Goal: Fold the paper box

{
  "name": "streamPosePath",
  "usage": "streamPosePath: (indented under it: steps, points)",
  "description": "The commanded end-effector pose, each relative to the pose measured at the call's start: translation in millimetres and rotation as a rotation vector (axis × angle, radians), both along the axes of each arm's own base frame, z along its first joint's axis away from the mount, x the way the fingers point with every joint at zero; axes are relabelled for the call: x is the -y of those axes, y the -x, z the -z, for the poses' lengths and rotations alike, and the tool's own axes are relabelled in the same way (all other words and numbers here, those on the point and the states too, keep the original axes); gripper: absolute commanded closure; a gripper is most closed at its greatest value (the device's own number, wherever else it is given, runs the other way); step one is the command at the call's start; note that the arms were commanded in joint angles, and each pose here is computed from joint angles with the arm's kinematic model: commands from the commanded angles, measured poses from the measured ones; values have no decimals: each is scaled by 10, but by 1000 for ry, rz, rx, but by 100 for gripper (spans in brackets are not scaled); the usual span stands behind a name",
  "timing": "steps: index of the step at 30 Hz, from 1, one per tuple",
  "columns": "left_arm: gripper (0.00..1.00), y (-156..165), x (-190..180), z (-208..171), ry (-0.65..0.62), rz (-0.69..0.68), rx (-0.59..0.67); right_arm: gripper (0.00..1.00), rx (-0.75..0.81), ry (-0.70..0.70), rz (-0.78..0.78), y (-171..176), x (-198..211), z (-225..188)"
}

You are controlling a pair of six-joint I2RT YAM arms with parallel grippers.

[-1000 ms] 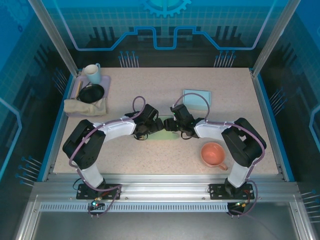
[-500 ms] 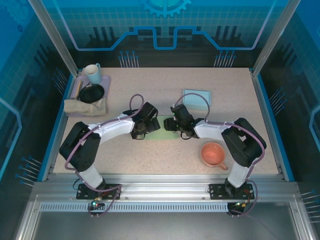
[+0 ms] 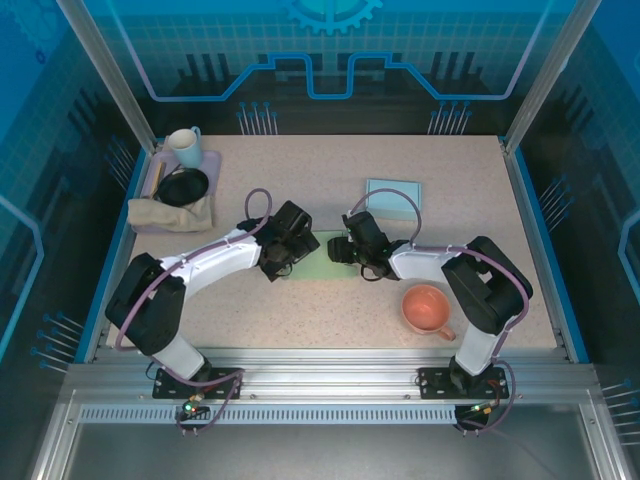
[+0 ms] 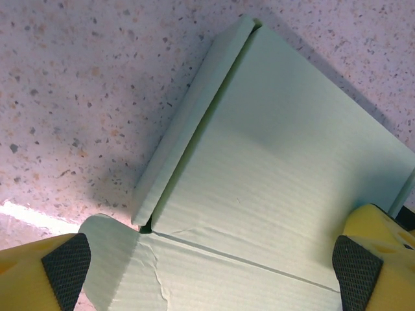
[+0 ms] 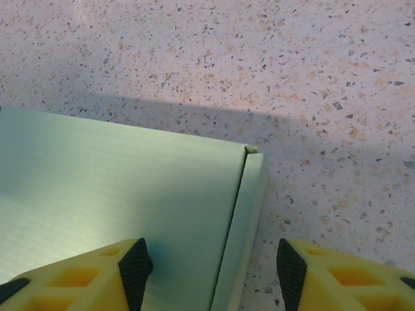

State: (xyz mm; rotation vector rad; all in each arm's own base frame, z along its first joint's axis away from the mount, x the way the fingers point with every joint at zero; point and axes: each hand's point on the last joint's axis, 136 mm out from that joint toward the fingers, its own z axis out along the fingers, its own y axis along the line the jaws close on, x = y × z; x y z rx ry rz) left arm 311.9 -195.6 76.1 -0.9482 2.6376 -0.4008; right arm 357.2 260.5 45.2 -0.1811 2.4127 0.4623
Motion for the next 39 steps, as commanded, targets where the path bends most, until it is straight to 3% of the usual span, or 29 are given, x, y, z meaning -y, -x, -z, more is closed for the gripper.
streamPosePath:
  steps: [1,22,39]
  points:
    - [1,30,2,80,9,-50,-47,43,-84,54,-21,234,58,268]
    - [2,38,47,315,25,-66,-81,43,-84,47,-28,249,50,277]
    - [11,53,35,432,20,-72,-90,43,-87,50,-27,265,70,312]
